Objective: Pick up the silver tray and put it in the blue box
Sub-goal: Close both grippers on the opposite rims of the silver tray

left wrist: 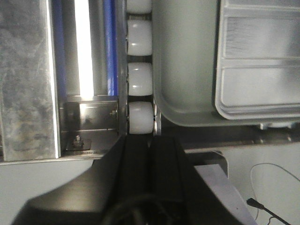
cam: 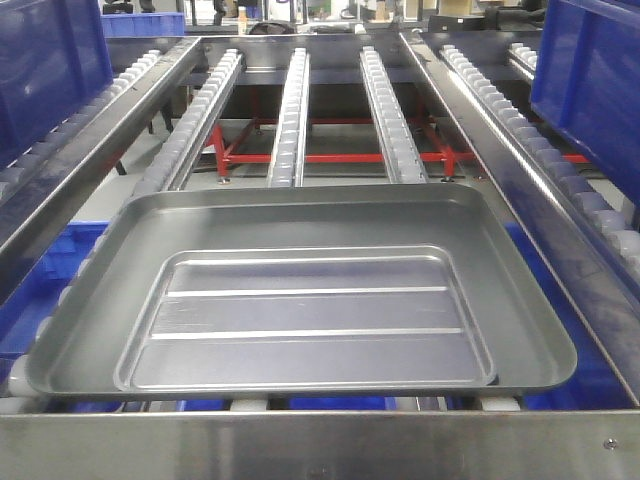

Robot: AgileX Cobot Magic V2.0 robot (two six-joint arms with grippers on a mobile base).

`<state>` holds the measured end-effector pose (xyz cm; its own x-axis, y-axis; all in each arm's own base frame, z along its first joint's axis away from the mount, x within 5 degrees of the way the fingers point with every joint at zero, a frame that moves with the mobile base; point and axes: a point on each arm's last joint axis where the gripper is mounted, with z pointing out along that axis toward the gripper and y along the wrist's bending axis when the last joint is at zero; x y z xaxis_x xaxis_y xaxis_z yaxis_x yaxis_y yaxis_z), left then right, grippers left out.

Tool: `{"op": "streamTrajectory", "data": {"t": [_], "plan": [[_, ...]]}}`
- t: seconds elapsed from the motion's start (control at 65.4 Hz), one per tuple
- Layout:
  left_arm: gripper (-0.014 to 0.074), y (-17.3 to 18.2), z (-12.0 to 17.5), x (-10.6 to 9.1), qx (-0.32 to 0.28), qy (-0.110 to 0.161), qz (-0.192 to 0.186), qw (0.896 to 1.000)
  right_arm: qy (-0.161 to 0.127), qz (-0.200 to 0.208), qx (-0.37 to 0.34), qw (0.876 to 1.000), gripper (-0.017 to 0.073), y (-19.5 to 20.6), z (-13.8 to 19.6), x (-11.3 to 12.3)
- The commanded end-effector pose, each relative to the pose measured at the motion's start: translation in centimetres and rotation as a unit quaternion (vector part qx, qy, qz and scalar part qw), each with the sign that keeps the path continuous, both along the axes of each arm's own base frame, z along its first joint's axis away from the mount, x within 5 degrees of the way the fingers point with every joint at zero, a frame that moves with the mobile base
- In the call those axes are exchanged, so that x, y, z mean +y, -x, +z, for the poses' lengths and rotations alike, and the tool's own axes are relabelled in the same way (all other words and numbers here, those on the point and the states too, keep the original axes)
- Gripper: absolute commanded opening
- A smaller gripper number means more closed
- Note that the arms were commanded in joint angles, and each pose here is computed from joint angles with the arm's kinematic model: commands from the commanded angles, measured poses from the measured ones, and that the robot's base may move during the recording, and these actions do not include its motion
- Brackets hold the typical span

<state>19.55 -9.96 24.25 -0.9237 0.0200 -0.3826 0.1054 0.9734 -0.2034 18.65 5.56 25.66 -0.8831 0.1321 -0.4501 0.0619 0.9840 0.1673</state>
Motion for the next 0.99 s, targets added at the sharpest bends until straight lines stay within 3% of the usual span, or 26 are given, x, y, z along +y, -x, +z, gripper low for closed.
{"op": "streamTrajectory", "data": {"t": [0.0, 0.138, 0.321, 0.505, 0.979], "plan": [[-0.0096, -1.4, 1.6, -2.0, -0.033, 0.019, 0.007, 0.999, -0.012, 0.013, -0.043, 0.999, 0.006, -1.7, 1.5, 1.8], [-0.0096, -3.1, 1.9, -4.4, -0.035, 0.035, 0.008, 0.999, -0.008, 0.052, -0.016, 0.998, 0.006, -3.8, 0.7, 5.0], [-0.0096, -5.3, 1.2, -5.7, -0.03, 0.036, 0.033, 0.998, -0.009, 0.055, 0.011, 0.998, 0.006, -6.6, 0.0, 8.1], [-0.0096, -6.5, 0.2, -6.3, -0.023, 0.018, 0.028, 0.999, -0.002, 0.058, 0.022, 0.998, 0.006, -8.4, -1.1, 9.1], [-0.0096, -6.5, -0.6, -7.4, -0.022, 0.016, 0.011, 1.0, -0.003, 0.063, 0.015, 0.998, 0.006, -9.9, -3.3, 10.0]]}}
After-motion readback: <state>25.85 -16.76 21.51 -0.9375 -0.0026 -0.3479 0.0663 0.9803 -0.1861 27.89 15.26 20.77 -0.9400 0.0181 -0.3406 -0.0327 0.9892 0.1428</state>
